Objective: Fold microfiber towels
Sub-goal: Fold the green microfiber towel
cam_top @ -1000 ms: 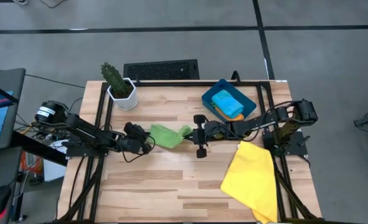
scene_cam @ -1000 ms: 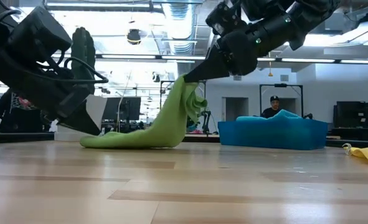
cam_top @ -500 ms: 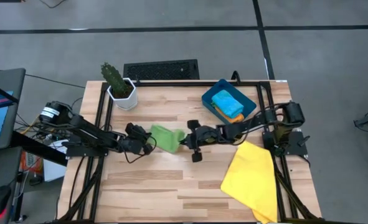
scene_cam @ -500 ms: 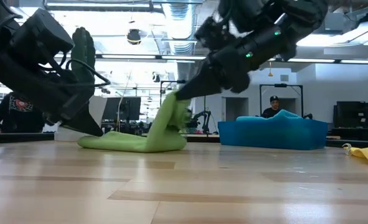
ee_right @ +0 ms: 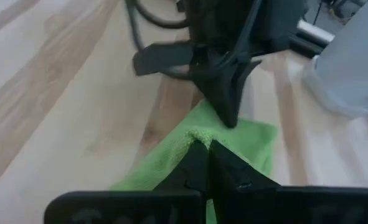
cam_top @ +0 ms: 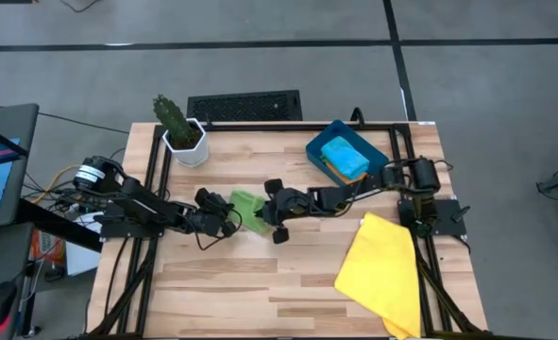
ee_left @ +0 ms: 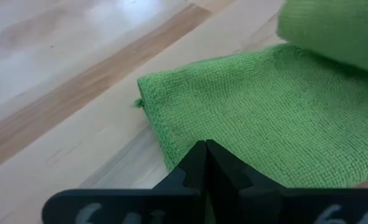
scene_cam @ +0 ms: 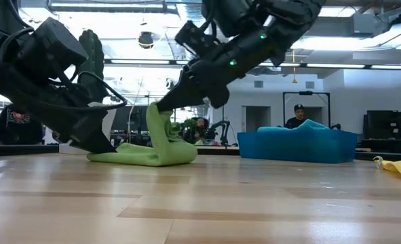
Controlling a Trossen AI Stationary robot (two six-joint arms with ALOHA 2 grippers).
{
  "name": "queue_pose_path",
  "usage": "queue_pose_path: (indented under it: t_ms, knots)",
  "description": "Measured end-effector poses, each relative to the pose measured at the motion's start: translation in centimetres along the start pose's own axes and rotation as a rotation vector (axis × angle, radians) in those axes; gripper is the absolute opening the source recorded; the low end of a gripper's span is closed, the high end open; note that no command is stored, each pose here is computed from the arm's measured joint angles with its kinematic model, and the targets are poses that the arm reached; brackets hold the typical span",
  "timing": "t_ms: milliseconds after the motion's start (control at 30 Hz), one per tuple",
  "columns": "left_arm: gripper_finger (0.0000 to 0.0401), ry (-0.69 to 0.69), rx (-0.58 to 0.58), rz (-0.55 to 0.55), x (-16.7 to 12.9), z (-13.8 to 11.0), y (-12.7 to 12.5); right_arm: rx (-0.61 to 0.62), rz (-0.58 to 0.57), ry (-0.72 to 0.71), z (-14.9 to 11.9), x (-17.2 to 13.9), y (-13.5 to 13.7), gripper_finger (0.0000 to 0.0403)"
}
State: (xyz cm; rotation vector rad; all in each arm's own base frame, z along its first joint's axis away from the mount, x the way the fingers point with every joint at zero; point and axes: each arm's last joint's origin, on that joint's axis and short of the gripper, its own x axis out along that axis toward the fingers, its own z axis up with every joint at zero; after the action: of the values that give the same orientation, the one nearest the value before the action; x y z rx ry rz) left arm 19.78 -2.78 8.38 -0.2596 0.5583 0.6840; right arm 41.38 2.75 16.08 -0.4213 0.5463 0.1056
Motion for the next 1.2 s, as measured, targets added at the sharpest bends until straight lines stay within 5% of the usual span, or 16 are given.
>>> queue_pose_path:
  t_ms: [733, 1200]
  knots:
    - [0.0000, -0.008, 0.008, -0.006, 0.0, 0.1, 0.0, -0.013, 0.041, -0.069, 0.8, 0.7, -2.0, 0.0035]
    - [0.0000, -0.007, 0.007, -0.011, 0.0, 0.1, 0.0, 0.020, 0.051, -0.081, 0.4, 0.8, -3.1, 0.0089]
